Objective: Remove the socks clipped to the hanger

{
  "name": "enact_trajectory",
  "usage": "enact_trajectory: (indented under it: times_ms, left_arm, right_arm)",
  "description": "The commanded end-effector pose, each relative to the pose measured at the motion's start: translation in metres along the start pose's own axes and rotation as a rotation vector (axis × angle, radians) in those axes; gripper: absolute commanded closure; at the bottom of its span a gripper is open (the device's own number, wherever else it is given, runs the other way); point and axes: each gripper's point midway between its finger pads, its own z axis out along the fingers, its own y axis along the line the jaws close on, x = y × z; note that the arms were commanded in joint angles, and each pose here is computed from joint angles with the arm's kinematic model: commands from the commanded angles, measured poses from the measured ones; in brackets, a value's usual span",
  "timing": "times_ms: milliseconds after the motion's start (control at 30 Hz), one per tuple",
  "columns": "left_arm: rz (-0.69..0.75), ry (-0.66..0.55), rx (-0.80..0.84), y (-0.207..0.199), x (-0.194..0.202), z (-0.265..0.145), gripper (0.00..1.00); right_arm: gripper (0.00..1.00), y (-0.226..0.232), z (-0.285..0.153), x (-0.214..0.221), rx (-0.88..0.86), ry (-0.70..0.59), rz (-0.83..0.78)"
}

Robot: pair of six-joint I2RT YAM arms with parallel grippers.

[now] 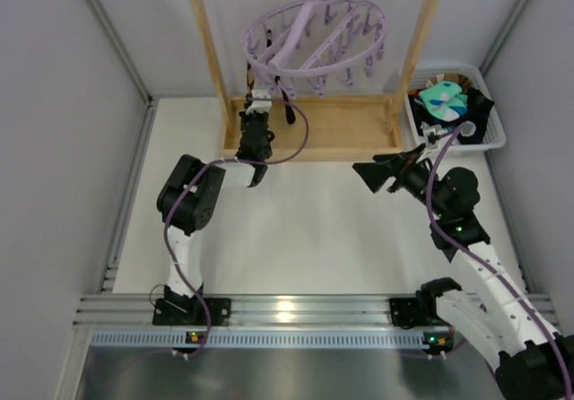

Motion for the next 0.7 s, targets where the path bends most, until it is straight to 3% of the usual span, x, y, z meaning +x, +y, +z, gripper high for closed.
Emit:
enact_trajectory:
  times_ms: [0, 367, 667]
  left_arm:
    - [-0.159, -0.065, -0.022, 0.006, -0.043, -0.023, 1.0]
    - [-0.311, -0.05, 0.083, -0.004, -0.072, -0.107, 1.0]
    - [-0.321, -0.066, 0.194, -0.015, -0.1, -0.173, 1.0]
  right_arm:
    - [0.0, 0.016, -0.003, -0.016, -0.04, -0.055, -0.061]
    - [0.0, 0.019, -0.012, -0.026, -0.009, -0.079, -0.104]
    - [0.01, 0.022, -0.017, -0.031, 0.004, -0.079, -0.124]
